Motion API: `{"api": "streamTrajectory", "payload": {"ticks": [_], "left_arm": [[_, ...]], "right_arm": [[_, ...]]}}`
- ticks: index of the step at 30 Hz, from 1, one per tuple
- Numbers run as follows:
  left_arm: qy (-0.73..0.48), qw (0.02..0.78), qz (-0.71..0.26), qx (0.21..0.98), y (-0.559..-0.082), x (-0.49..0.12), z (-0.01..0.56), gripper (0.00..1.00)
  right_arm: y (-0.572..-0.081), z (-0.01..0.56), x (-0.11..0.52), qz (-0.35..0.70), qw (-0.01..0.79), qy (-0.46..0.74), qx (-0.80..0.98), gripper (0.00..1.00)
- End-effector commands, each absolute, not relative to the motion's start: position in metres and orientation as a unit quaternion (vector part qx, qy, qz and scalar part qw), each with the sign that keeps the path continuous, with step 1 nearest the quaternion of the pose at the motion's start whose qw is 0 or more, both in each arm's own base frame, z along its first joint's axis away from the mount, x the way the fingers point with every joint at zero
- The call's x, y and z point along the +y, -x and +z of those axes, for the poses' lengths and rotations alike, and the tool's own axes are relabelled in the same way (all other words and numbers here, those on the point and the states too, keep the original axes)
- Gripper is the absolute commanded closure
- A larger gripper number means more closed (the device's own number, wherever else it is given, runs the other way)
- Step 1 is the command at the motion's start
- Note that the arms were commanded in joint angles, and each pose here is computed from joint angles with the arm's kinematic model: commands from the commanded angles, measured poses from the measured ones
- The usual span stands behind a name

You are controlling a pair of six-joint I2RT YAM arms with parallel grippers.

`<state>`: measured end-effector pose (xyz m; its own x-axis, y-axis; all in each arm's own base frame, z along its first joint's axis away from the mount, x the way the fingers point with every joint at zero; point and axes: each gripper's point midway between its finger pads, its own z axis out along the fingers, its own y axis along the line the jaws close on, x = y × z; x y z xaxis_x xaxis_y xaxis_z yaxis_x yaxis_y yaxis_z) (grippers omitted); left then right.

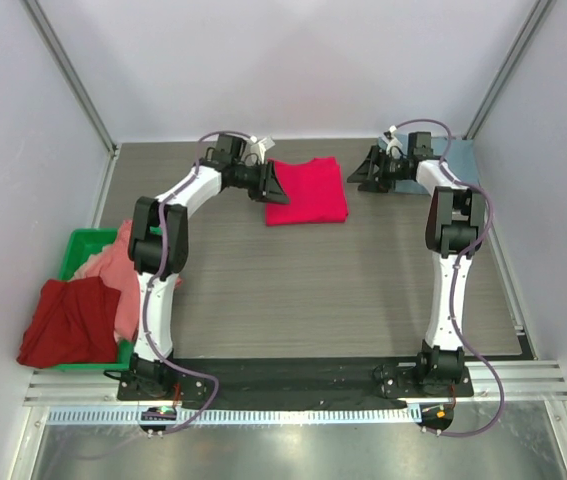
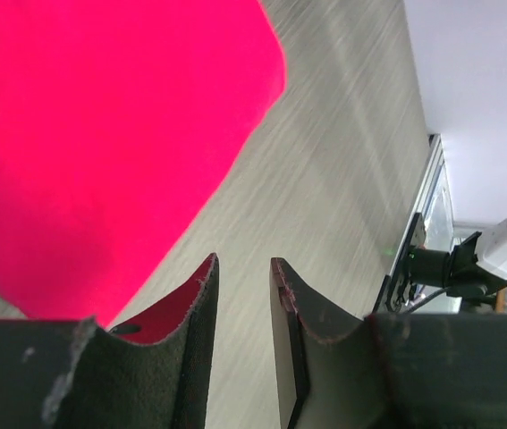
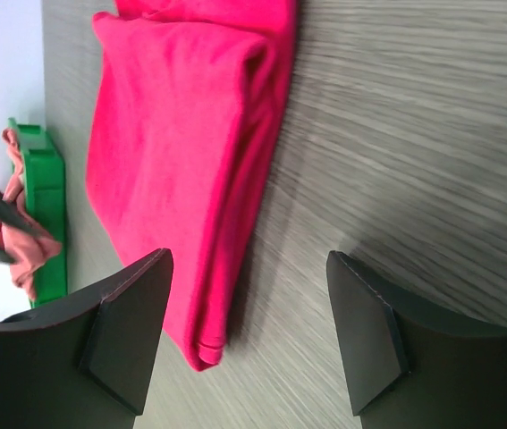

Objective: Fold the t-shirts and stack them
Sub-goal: Neatly place the folded tshirt to the corner

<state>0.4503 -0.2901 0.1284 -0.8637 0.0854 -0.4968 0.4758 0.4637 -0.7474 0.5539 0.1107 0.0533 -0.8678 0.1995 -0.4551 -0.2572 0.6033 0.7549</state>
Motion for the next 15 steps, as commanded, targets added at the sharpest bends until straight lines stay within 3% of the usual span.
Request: {"api": "streamTrajectory", "payload": {"ticks": [1, 15], "left_arm": [[-0.185, 0.192, -0.505, 0.821, -0.457, -0.296, 0.119, 0.70], [-0.160, 0.168, -0.502, 0.833, -0.470, -0.296, 0.075, 0.71]], "right_arm": [[-0.551, 0.062, 0.124, 0.470, 0.254, 0.034, 0.845, 0.25], [-0.532, 0.008, 0.150, 0.472, 0.190, 0.006, 0.861, 0.25]]}}
